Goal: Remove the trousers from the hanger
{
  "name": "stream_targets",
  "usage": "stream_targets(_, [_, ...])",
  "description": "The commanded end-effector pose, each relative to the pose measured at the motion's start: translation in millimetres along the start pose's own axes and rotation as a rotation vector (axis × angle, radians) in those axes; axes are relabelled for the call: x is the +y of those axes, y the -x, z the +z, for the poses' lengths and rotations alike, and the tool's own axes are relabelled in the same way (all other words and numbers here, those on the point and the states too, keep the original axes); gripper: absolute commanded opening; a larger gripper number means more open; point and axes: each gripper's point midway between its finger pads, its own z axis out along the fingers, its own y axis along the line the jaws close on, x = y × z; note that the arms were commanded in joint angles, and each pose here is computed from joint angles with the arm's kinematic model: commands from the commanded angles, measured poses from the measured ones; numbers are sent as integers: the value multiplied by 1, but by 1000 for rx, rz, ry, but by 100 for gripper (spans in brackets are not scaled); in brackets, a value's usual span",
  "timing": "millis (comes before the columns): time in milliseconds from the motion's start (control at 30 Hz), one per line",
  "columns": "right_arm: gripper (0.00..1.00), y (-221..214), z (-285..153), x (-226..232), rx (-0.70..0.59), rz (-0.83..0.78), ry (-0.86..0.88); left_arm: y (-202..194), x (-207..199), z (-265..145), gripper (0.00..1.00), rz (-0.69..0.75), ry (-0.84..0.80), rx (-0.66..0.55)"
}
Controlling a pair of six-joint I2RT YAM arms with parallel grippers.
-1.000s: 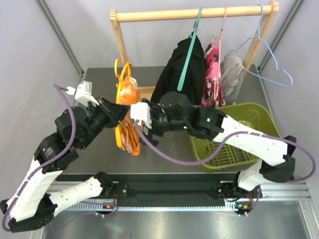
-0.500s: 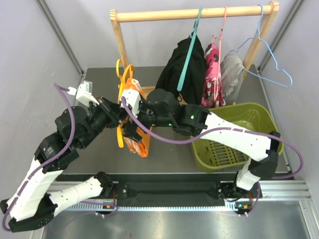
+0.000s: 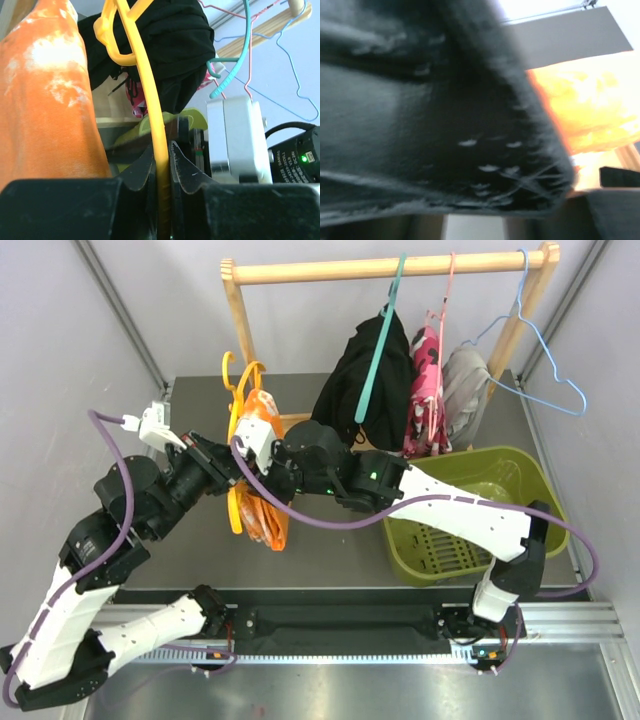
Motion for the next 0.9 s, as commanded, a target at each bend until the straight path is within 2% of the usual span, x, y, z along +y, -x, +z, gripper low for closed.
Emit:
stream_targets(0, [35, 30, 0, -14, -74, 7, -51, 59, -66, -29, 0, -94, -262, -178])
stream_targets(67, [25, 32, -4, -14, -72, -26, -38, 60, -65, -31, 0, -94, -260, -185])
stream_targets(133, [4, 39, -12, -10, -82, -71, 6, 61, -60, -32, 0, -79, -238, -193])
stream_targets(167, [0, 35, -17, -9, -62, -126, 29, 61, -56, -31, 0, -70, -220, -200])
stream_targets(267, [0, 51, -47, 4, -114, -233, 178, 59, -31, -29, 0, -15, -122, -223])
stream_targets(433, [0, 76, -109, 11, -216, -292, 304, 43, 14, -18, 0, 87, 41, -214])
stream_targets(667, [0, 103, -177, 10, -347, -313, 392, 8, 70, 0, 0, 187, 222, -146])
stream_targets(867, [0, 112, -229, 8, -419, -346, 417, -14, 109, -1, 0, 238, 321, -113])
